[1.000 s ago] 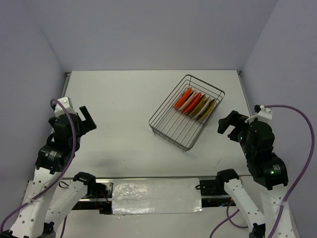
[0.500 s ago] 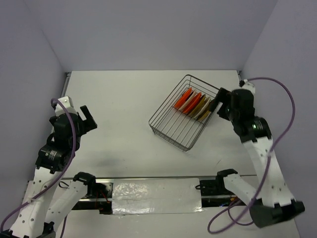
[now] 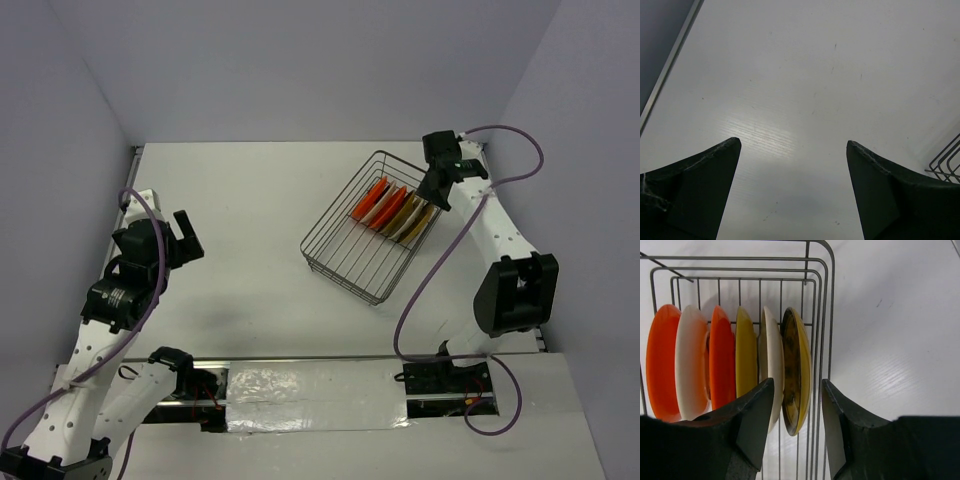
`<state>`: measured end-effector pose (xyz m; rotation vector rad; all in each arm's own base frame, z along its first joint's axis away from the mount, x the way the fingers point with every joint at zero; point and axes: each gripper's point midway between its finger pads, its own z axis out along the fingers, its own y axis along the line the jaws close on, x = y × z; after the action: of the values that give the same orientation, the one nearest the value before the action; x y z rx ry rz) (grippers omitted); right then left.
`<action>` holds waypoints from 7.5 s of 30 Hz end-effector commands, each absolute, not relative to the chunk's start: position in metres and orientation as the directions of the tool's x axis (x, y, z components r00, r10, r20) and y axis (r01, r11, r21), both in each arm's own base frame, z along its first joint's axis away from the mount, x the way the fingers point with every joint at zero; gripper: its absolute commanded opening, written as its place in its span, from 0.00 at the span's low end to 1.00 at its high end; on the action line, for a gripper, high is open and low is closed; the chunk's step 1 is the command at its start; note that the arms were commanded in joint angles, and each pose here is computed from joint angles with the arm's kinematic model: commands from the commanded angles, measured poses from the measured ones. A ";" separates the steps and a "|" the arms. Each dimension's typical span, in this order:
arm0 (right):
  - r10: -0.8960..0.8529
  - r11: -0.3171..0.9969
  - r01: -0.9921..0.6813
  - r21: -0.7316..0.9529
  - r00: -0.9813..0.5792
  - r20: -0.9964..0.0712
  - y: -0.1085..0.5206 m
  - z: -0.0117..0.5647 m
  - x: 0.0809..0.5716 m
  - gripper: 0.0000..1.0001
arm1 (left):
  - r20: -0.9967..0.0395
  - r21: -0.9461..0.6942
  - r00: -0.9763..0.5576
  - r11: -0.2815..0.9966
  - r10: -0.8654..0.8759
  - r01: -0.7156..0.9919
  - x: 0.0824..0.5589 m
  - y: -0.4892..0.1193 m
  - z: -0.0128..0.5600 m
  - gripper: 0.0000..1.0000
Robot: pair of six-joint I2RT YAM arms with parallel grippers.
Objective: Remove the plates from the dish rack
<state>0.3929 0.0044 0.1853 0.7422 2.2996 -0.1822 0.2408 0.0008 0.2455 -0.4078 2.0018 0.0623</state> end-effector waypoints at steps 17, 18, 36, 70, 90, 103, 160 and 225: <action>0.530 0.768 0.632 0.103 -0.538 -0.655 0.001 0.146 0.396 0.34 | -0.894 -0.151 -0.372 0.949 -0.250 -0.275 0.249 -0.005 0.255 0.99; 0.531 0.769 0.631 0.104 -0.538 -0.654 0.001 0.148 0.397 0.28 | -0.894 -0.151 -0.372 0.949 -0.250 -0.275 0.250 -0.005 0.255 1.00; 0.447 0.776 0.615 0.141 -0.378 -0.810 -0.023 0.314 0.374 0.13 | -0.857 -0.240 -0.431 0.959 -0.283 -0.153 0.265 -0.039 0.276 1.00; 0.404 0.909 0.112 0.401 -0.476 -0.781 0.151 0.310 0.353 1.00 | -0.559 -0.654 -0.466 0.710 -0.686 -0.260 0.422 -0.063 0.260 0.00; 0.390 0.871 0.480 0.102 -0.550 -0.739 0.036 0.206 0.378 0.45 | -0.299 -0.454 -0.520 0.598 -0.800 -0.661 0.488 0.020 0.079 0.99; 0.401 0.871 0.488 0.054 -0.643 -0.653 0.039 0.145 0.411 0.20 | -0.605 -0.485 -0.435 0.742 -0.667 -0.462 0.364 0.020 0.221 0.99; 0.380 0.883 0.436 0.172 -0.453 -0.806 0.041 0.317 0.383 0.06 | -0.637 -0.609 -0.637 0.791 -0.434 0.069 0.347 -0.061 0.266 0.99; 0.329 0.902 0.430 0.031 -0.639 -0.695 0.066 0.176 0.407 0.55 | -0.530 -0.455 -0.576 0.782 -0.622 -0.425 0.299 -0.039 0.147 0.99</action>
<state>0.4016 0.0802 0.1611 0.4665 2.3969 -0.1428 0.3013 -0.0463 0.1017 -0.8458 2.3680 -0.4050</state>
